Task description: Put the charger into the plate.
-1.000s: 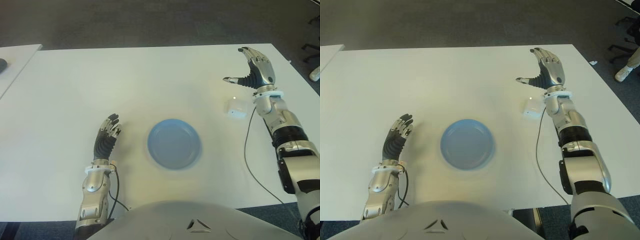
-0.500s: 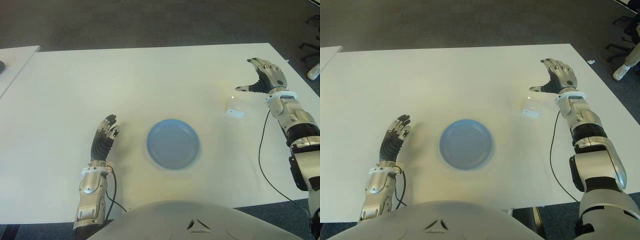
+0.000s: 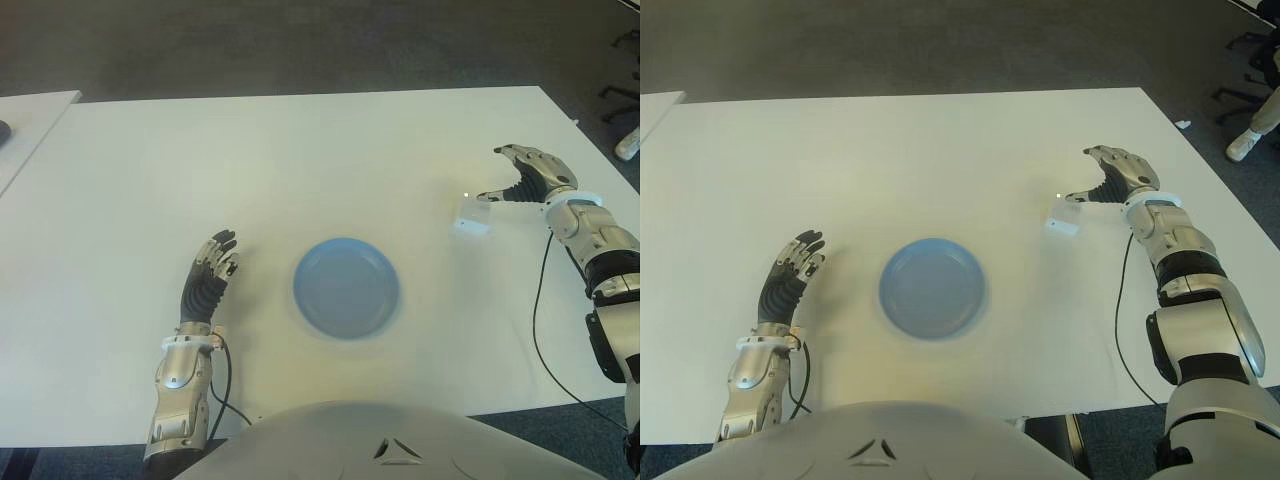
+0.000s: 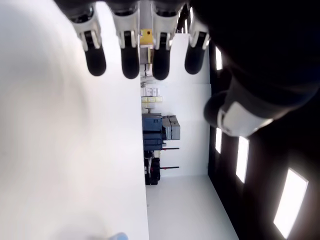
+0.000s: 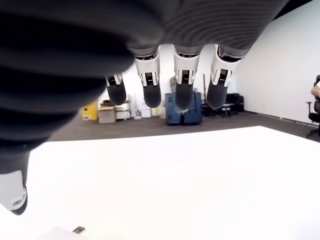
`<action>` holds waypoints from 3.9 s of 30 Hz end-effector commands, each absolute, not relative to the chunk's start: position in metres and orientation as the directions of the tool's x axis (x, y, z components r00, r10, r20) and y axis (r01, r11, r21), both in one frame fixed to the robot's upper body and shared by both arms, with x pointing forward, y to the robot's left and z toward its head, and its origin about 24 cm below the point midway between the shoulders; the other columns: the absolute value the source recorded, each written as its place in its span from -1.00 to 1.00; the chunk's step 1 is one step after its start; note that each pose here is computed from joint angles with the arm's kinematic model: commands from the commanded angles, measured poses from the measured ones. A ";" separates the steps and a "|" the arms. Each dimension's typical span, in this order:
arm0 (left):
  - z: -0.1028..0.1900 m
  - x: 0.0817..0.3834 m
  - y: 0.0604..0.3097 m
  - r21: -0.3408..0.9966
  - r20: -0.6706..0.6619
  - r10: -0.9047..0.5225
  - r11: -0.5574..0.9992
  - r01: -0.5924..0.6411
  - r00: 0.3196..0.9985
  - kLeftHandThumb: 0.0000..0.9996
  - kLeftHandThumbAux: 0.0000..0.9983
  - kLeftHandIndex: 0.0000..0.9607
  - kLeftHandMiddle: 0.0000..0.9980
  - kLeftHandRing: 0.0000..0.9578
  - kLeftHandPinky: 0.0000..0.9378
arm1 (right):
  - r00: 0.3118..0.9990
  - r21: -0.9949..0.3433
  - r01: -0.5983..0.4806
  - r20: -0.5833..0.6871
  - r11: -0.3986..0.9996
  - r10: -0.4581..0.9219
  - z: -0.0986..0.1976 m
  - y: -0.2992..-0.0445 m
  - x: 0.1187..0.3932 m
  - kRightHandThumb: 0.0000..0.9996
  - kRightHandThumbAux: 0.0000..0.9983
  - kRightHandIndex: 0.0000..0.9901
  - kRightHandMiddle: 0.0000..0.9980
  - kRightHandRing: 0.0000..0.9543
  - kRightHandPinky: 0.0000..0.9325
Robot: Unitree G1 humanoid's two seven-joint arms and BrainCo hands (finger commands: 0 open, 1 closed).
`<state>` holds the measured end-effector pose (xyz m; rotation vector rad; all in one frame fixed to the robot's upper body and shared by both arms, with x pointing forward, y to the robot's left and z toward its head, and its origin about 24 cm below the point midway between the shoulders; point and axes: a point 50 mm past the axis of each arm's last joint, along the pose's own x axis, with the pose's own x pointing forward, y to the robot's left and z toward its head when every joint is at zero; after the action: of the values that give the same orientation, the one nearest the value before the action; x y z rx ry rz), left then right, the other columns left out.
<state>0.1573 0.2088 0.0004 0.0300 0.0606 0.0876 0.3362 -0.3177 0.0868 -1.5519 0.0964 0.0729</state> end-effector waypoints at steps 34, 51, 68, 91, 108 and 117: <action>0.002 0.160 0.221 0.021 -0.012 0.050 0.999 -0.050 0.999 -0.29 0.29 -0.61 -0.61 -0.58 -0.49 | 0.962 -0.940 -0.258 -0.271 0.224 -0.026 0.018 -0.316 0.297 -0.20 -0.10 -0.98 -0.87 -0.83 -0.77; 0.003 0.162 0.224 -0.011 -0.026 0.053 0.999 -0.053 0.998 -0.22 0.25 -0.61 -0.62 -0.59 -0.50 | 0.950 -0.931 -0.311 -0.304 0.190 0.068 0.007 -0.302 0.292 -0.28 -0.12 -0.98 -0.86 -0.73 -0.56; 0.002 0.163 0.227 -0.058 -0.010 0.012 0.998 -0.013 1.000 -0.14 0.32 -0.58 -0.60 -0.58 -0.49 | 0.942 -0.924 -0.334 -0.322 0.186 0.092 0.002 -0.297 0.290 -0.32 -0.14 -1.00 -0.90 -0.77 -0.59; 0.001 0.167 0.228 -0.053 -0.002 0.019 0.998 -0.019 1.000 -0.13 0.37 -0.59 -0.59 -0.57 -0.47 | 0.952 -0.935 -0.303 -0.290 0.186 0.094 0.008 -0.296 0.295 -0.37 -0.13 -1.00 -0.86 -0.74 -0.58; -0.001 0.170 0.230 -0.052 -0.018 0.019 0.998 -0.019 1.000 -0.10 0.35 -0.59 -0.62 -0.62 -0.55 | 0.963 -0.942 -0.268 -0.253 0.205 0.093 0.012 -0.295 0.299 -0.47 -0.15 -1.00 -0.84 -0.76 -0.68; -0.001 0.170 0.231 -0.038 -0.017 0.011 0.999 -0.012 1.000 -0.18 0.34 -0.61 -0.65 -0.66 -0.60 | 0.969 -0.948 -0.236 -0.212 0.213 0.128 0.024 -0.295 0.302 -0.64 -0.33 -1.00 -0.96 -0.94 -0.93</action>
<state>0.1695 0.2296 0.0011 -0.0469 0.0017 0.0242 0.3050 -0.2978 0.0250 -1.3462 0.1071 0.2134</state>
